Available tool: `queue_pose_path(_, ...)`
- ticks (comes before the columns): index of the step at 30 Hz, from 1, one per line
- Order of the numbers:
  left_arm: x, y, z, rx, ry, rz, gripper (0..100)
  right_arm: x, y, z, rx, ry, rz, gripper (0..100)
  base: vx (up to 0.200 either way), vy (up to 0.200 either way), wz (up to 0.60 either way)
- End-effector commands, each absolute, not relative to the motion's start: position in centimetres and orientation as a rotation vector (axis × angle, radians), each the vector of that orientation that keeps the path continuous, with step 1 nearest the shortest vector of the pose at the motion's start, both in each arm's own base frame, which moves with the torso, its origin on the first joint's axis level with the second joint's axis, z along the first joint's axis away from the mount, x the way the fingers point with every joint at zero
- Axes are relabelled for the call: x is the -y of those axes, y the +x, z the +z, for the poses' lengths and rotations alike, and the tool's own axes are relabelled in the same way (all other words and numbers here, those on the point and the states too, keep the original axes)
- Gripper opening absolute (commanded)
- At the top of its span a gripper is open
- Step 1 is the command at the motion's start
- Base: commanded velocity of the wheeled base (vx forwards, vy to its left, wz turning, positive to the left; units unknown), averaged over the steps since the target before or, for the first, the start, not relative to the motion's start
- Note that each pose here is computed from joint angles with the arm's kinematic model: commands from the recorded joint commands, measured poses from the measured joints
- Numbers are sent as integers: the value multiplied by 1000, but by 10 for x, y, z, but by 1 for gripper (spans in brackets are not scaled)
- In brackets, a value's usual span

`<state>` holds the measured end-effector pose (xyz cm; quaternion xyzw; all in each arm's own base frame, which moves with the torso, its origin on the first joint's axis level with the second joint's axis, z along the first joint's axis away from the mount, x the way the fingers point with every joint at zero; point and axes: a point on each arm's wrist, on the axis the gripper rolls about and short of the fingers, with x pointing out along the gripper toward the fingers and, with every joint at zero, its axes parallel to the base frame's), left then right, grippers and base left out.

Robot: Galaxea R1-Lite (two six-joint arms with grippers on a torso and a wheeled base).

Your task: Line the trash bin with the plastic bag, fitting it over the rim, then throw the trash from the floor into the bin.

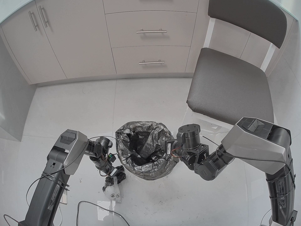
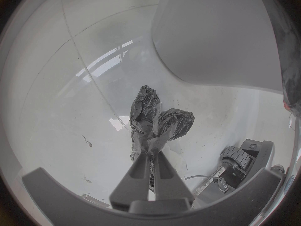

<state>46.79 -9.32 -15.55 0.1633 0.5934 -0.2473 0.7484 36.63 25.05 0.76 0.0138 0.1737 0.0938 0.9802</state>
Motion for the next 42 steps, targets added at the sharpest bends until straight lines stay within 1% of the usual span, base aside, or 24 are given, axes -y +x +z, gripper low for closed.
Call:
queue_pose_path(1,92,468,-157,-1304,351,-536,0,-251,366,9,-348,28,190,100,0,0,0)
queue_pose_path(6,89,464,-150,-1355,335,-534,0,-250,364,9,-360,24,198,100,0,0,0)
queue_pose_path(11,79,461,-106,-1431,275,-516,0,-250,363,17,-351,28,211,100,0,0,0)
queue_pose_path(15,71,452,-66,-1512,211,-551,0,-251,362,18,-348,28,217,100,0,0,0)
queue_pose_path(19,70,441,-39,-1585,180,-580,0,-251,361,20,-347,27,217,100,0,0,0)
queue_pose_path(20,70,441,-39,-1585,180,-580,0,-251,361,20,-347,27,217,100,0,0,0)
queue_pose_path(23,71,433,-14,-1626,160,-600,0,-249,358,25,-357,18,216,100,0,0,0)
queue_pose_path(28,74,415,26,-1692,102,-653,0,-242,351,49,-390,10,240,100,0,0,0)
queue_pose_path(34,73,400,76,-1659,60,-686,0,-236,344,81,-377,15,242,100,0,0,0)
queue_pose_path(37,69,396,98,-1604,41,-695,0,-234,338,98,-360,22,248,100,0,0,0)
queue_pose_path(42,66,386,135,-1496,-56,-749,0,-228,326,126,-352,28,250,100,0,0,0)
